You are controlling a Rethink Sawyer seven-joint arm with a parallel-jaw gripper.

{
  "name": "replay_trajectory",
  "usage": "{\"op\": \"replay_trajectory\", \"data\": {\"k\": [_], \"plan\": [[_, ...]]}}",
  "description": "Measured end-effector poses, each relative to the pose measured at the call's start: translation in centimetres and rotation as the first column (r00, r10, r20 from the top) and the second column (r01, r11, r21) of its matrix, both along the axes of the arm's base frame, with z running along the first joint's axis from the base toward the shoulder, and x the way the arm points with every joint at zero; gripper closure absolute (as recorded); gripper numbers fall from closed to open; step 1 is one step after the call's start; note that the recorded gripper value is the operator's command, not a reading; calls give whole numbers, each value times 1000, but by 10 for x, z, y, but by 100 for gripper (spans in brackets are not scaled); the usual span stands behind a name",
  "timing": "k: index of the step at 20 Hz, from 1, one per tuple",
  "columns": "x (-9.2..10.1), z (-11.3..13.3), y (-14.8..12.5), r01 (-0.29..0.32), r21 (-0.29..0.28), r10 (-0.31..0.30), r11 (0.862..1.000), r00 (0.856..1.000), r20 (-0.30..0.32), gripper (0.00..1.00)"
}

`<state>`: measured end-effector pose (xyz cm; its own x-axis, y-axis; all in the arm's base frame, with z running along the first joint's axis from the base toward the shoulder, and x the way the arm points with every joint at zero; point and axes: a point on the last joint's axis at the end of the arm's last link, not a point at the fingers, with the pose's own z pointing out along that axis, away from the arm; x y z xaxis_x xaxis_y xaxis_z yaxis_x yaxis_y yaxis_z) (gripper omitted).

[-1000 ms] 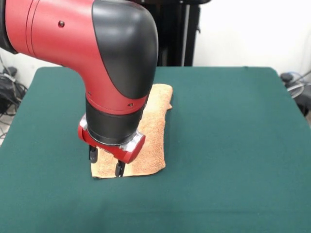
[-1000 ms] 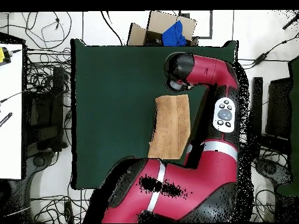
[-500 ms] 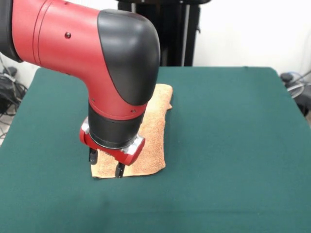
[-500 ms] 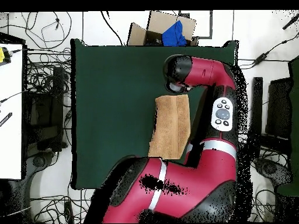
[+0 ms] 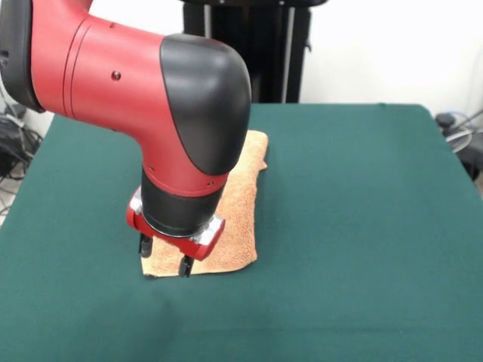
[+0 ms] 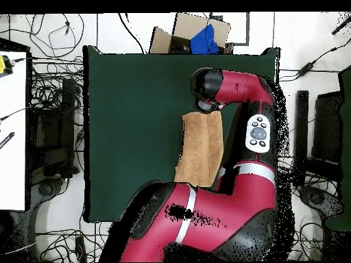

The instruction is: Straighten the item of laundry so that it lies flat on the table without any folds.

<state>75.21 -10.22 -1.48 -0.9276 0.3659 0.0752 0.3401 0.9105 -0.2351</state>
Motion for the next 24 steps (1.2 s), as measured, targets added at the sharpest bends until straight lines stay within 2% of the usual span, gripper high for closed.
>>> {"op": "replay_trajectory", "data": {"k": [16, 24], "plan": [[-23, -43, -2, 14, 43, -14, 999, 1000, -14, 0], [-23, -42, -2, 10, 42, -10, 999, 1000, 3, 0]]}}
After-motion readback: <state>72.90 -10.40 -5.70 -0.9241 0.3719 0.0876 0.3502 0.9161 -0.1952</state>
